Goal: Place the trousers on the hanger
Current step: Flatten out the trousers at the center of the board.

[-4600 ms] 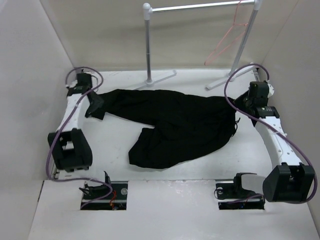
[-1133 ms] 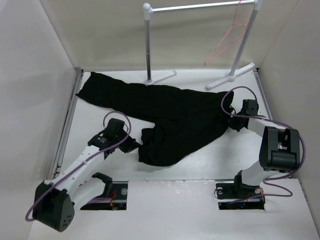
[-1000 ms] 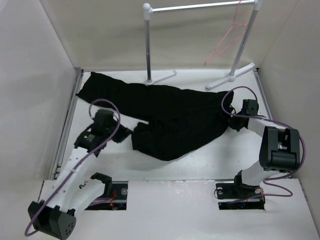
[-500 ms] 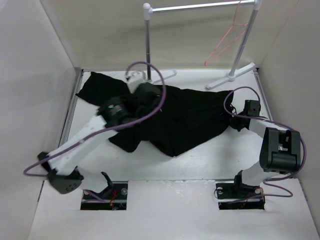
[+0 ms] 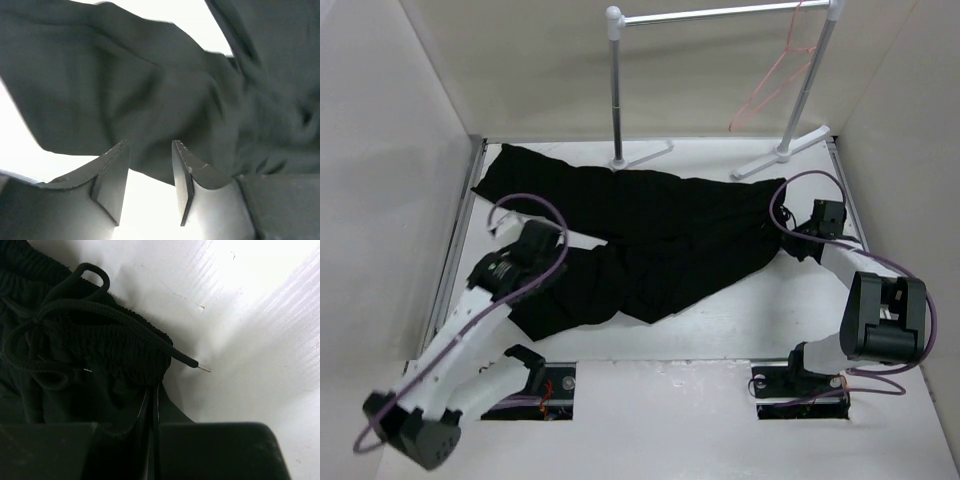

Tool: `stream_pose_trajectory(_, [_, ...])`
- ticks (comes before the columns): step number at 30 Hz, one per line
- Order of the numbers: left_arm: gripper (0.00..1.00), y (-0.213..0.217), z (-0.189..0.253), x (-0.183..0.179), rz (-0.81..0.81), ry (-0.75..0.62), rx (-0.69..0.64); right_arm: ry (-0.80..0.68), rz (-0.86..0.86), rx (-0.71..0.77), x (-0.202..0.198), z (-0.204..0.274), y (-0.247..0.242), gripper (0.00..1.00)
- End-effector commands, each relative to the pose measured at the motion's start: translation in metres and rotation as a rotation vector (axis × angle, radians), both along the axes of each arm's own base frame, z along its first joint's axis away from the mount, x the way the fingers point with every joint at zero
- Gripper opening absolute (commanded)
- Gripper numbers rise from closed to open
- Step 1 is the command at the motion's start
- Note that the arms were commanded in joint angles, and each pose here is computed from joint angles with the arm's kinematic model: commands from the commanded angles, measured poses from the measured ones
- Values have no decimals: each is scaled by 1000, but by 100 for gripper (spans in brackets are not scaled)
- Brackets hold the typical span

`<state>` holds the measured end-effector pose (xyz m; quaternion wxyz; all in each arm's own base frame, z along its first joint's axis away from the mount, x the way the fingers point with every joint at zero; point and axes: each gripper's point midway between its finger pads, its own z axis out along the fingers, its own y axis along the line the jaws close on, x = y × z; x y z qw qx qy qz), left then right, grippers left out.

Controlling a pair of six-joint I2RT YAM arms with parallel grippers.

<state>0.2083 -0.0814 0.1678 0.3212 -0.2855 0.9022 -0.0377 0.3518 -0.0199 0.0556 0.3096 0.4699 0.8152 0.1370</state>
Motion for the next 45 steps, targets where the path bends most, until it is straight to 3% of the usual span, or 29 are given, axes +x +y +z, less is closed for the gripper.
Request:
stream_pose_trajectory(1, [37,45,-33,-30,206,95,-19,-16,5,-28,-2,4,0,2])
stream_pose_trajectory(7, [43,59,-86,-50,445,211,-235,-32,-12,-37,-3,11,-4,1])
stream_pose_trajectory(16, [45,59,-154,-87,579,434,-290,-66,-26,-62,-19,39,-9,1])
stream_pose_trajectory(19, [43,59,-170,-85,599,428,-301,-86,-32,-63,-21,47,-11,1])
stream_pose_trajectory(20, [36,62,-169,-82,611,420,-296,-88,-31,-63,-22,49,-11,1])
stream_pose_trajectory(21, [22,65,-164,-66,612,364,-312,-88,-30,-64,-23,49,-11,1])
stream_pose_trajectory(23, [7,71,-139,-37,613,262,-339,-80,-29,-65,-26,49,-11,1])
stream_pose_trajectory(27, [1,99,-50,14,586,11,-239,-85,-40,-76,-32,55,-13,1])
stream_pose_trajectory(32, [0,126,34,25,568,-119,-117,-60,-71,-73,-51,57,-19,1])
stream_pose_trajectory(35, [1,143,52,11,573,-89,-5,-45,-107,-66,-66,58,-26,1])
stream_pose_trajectory(39, [4,162,35,-22,583,85,146,-15,-174,-52,-88,50,-35,2])
stream_pose_trajectory(45, [13,152,-37,-69,628,293,105,18,-322,-40,-120,32,-53,3])
